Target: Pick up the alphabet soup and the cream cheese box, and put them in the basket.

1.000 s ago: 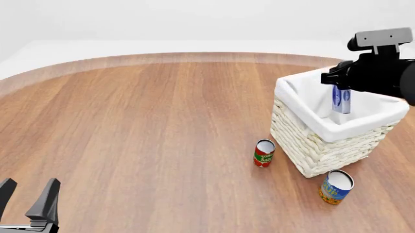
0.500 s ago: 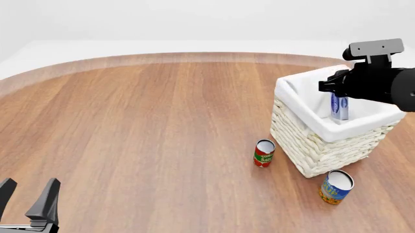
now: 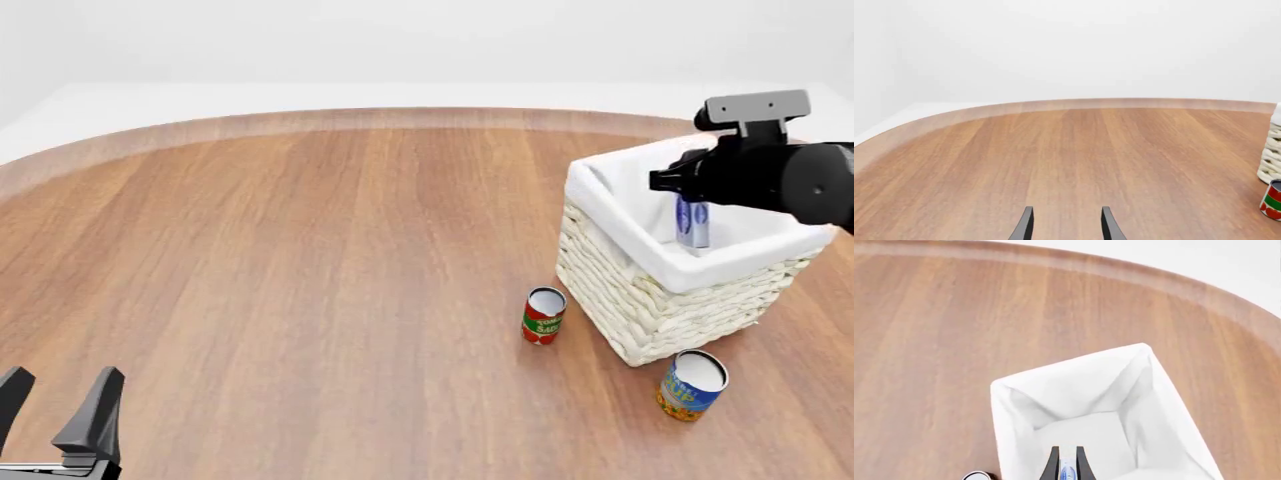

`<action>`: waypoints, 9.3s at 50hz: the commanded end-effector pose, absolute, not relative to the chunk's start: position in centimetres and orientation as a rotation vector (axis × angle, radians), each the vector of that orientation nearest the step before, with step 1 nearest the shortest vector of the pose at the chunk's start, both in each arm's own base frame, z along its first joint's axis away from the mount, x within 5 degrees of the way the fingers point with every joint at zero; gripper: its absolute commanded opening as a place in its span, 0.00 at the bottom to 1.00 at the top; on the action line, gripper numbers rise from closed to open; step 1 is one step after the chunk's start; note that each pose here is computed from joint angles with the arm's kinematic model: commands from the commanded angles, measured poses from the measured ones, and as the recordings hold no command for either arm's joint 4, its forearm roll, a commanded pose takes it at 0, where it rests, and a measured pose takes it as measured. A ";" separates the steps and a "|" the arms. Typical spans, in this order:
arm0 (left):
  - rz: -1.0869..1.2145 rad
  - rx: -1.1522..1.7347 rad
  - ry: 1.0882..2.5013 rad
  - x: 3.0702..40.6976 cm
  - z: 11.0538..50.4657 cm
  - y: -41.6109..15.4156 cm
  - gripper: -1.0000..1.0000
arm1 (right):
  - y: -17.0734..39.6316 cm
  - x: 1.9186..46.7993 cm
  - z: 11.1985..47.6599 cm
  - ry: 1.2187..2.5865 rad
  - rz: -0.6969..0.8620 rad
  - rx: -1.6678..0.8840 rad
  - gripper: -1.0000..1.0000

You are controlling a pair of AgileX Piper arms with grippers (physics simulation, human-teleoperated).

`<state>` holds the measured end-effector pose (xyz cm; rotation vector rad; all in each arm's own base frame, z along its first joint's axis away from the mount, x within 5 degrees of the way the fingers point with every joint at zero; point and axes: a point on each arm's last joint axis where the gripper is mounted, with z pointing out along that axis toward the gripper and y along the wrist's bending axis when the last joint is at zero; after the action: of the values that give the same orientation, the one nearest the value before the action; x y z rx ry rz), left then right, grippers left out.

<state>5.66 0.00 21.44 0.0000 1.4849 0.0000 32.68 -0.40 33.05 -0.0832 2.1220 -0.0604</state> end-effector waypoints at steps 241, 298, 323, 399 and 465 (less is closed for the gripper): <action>0.000 0.000 1.485 5.7 21.4 0.0 1.00 | -0.6 20.6 32.7 2.050 -0.028 0.014 1.00; 0.000 0.000 1.485 5.7 21.4 0.0 1.00 | -0.9 17.4 29.5 2.096 -0.025 0.061 1.00; 0.000 0.000 1.485 5.7 21.4 0.0 1.00 | -1.1 15.8 28.1 2.111 -0.036 0.086 1.00; 0.000 0.000 1.485 5.7 21.4 0.0 1.00 | -1.3 14.4 24.9 2.146 -0.041 0.116 1.00; 0.000 0.000 1.485 5.7 21.4 0.0 1.00 | -1.6 12.9 21.3 2.165 -0.082 0.118 1.00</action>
<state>5.66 0.00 21.44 0.0000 1.4849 0.0000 12.88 -1.56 22.06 0.1159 2.1640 -0.0766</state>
